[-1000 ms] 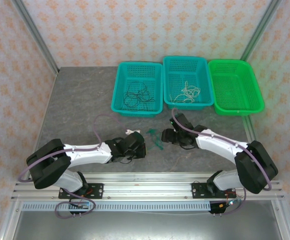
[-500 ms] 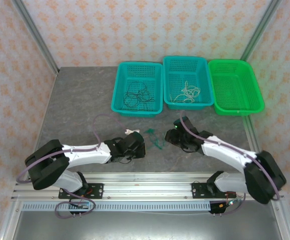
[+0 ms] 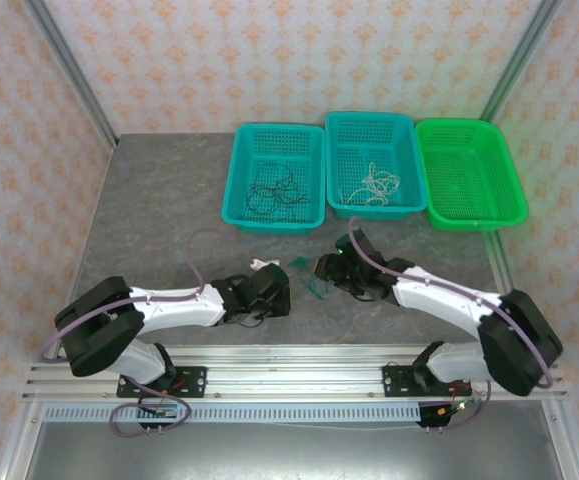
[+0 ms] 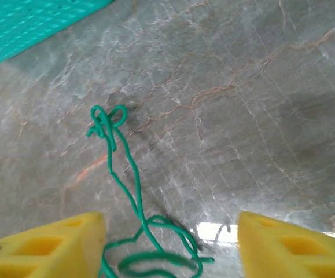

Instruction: Untangle the cables

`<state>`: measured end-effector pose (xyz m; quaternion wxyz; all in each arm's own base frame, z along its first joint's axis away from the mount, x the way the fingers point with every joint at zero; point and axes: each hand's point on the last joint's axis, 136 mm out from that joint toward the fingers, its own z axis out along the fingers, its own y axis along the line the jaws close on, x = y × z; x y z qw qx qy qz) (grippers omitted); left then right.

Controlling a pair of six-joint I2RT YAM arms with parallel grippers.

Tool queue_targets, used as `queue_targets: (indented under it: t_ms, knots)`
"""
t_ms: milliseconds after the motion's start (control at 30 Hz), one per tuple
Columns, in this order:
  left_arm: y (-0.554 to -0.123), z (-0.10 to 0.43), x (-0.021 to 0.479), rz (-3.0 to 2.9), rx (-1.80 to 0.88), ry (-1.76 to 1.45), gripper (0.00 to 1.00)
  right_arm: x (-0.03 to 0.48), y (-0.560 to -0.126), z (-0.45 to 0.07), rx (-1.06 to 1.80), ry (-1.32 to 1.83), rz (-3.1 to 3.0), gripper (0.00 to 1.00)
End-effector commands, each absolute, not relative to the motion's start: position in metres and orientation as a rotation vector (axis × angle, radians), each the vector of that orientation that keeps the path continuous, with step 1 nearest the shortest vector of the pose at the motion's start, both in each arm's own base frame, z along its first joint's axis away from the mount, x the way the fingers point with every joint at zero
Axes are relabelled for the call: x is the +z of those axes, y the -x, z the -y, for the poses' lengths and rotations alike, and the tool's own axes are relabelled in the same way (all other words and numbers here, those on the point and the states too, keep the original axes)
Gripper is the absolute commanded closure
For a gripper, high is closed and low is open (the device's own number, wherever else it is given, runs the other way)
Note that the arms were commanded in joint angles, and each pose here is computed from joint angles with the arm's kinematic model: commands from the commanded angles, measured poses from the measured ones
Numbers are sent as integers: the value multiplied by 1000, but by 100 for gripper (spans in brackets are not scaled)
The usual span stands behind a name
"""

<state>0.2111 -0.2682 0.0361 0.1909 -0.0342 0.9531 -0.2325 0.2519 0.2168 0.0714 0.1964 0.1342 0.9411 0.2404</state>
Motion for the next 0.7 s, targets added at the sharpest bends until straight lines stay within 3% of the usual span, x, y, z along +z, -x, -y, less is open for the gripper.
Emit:
queue_targets:
  t_ms: [0,67,100,400,667]
  knots:
    - [-219,265,48,-2635,-628,94,100,68,-262,-213,582,-406,-2624,71]
    - [-220,258,50,-2628,-598,114,100,64,-266,-199,506,-490,-2594,98]
    - [-221,254,50,-2626,-572,132,100,63,-267,-192,469,-527,-2574,100]
    - [-221,188,50,-2581,-353,302,100,97,-267,-75,220,-852,-2293,100]
    - [-211,117,46,-2555,-254,476,100,127,-242,25,109,-1153,-2052,100]
